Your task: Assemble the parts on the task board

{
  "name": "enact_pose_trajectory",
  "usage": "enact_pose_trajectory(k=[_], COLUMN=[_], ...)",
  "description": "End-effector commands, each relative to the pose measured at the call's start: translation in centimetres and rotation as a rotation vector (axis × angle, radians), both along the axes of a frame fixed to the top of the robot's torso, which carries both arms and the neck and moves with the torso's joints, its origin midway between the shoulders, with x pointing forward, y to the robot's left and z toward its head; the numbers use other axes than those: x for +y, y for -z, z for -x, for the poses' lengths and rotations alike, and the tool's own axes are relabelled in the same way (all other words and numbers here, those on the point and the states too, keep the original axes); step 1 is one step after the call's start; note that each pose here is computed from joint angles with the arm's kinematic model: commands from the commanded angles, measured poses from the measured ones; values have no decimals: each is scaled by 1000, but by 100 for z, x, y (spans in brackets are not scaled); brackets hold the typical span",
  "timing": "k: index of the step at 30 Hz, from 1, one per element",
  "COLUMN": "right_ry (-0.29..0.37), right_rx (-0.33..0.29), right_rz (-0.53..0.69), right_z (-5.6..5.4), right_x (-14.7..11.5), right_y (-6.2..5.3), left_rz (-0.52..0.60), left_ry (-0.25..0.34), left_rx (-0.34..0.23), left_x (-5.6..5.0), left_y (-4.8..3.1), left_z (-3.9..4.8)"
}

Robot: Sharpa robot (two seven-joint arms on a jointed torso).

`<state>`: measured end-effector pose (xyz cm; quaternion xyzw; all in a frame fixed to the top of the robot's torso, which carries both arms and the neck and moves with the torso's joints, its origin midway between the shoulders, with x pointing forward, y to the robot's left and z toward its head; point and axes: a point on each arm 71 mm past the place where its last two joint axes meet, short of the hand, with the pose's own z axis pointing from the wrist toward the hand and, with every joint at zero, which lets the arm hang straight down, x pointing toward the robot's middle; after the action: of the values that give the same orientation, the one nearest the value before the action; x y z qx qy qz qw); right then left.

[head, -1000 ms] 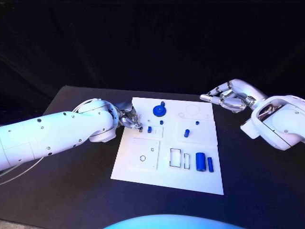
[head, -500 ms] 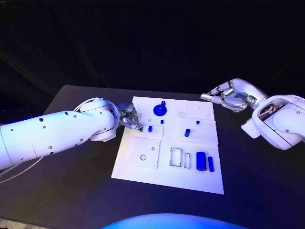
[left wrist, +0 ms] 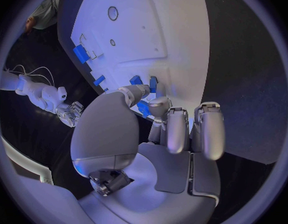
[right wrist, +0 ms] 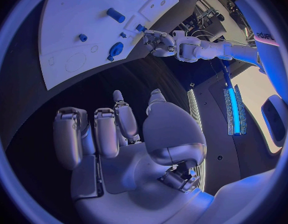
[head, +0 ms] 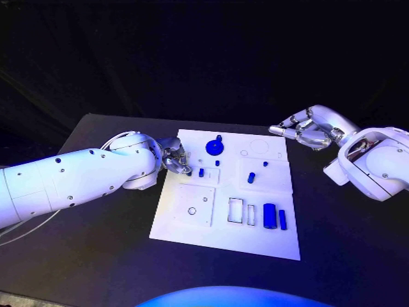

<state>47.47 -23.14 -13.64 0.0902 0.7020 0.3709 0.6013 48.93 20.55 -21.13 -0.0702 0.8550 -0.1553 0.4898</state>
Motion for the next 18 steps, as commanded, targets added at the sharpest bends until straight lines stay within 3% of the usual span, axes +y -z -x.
enact_pose_trajectory(k=[1, 18], right_ry=[-7, -8], right_rx=[-2, 0], right_rz=[2, 3], right_z=[5, 6], right_x=[10, 9], right_y=[1, 3], left_rz=[-15, -48], left_ry=[6, 26], left_rx=[1, 26], left_x=[-10, -19], left_y=[9, 25], left_z=[2, 19])
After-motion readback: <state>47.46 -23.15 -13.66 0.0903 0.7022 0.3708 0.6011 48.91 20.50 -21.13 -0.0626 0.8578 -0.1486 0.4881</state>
